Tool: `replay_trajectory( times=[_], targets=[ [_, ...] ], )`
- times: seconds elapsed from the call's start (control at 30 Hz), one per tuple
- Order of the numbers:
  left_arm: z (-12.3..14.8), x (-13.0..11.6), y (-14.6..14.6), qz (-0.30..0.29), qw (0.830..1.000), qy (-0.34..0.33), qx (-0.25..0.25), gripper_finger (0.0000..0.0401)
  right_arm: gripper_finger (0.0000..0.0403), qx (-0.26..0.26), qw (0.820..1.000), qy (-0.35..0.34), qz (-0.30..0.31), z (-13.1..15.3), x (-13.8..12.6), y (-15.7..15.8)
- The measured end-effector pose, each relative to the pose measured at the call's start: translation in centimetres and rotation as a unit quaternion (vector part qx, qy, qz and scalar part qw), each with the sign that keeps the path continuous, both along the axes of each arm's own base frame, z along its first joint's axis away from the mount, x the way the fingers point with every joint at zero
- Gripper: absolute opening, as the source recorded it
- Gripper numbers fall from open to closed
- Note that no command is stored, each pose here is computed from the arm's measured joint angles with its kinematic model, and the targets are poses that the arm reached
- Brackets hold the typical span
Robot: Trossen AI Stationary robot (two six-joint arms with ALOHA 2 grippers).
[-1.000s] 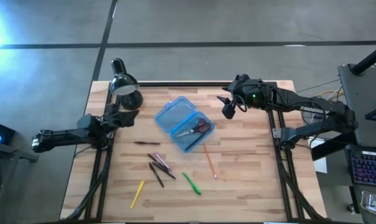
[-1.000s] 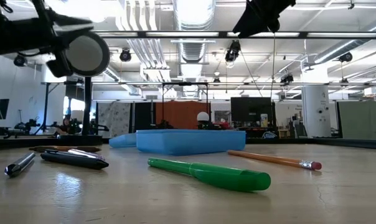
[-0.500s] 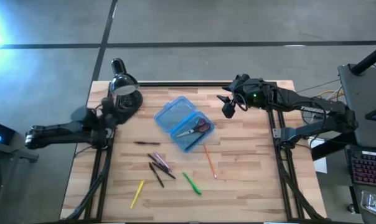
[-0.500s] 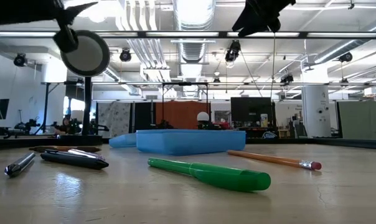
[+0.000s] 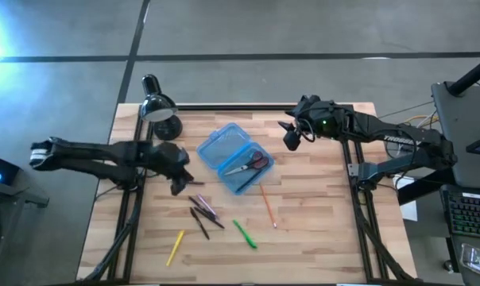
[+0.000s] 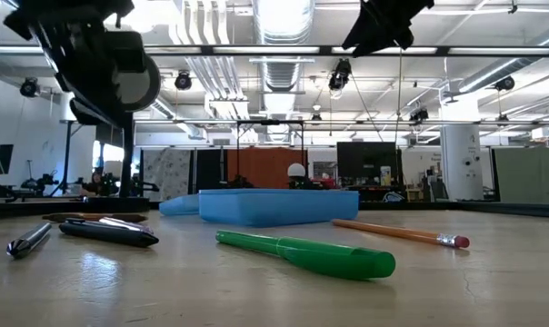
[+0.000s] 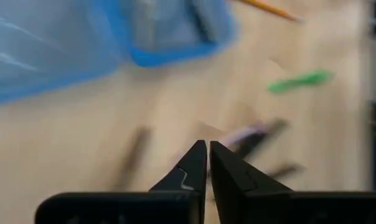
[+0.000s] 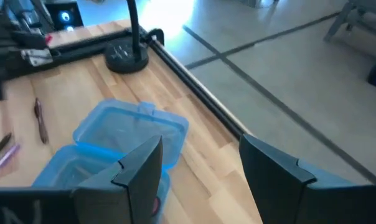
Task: Pick & place school supplies into a supply box
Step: Put the brown pen into the supply box
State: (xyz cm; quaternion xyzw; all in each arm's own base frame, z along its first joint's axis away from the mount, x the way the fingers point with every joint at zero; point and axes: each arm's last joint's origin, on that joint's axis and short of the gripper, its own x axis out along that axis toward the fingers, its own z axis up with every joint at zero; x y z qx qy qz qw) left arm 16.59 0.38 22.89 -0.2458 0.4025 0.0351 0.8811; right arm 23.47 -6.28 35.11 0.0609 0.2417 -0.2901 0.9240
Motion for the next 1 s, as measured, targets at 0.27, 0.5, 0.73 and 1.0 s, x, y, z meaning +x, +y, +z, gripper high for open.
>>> replay_trajectory(
  times=[0.27, 0.5, 0.73, 1.0],
  targets=[
    [-3.2, 1.8, -1.0, -0.067, 0.994, 0.08, -0.04, 0.0001, 0.0206, 0.006, 0.999, 0.031, -0.015, -0.7, -0.3, 0.0],
    [-2.1, 2.6, -1.3, -0.066, 0.996, 0.067, 0.0, 0.0001, 0.0206, 0.006, 0.999, 0.041, -0.013, -0.9, -0.4, 0.0],
    [-2.2, 3.3, -1.8, -0.103, 0.99, 0.054, -0.084, 0.0, 0.0206, -0.007, 0.998, 0.056, -0.007, -1.2, -0.5, -0.2],
    [-3.3, 5.8, -2.3, -0.121, 0.974, 0.035, -0.187, 0.0, 0.0205, -0.008, 0.998, 0.061, -0.017, -1.4, -0.6, -0.7]
  ],
)
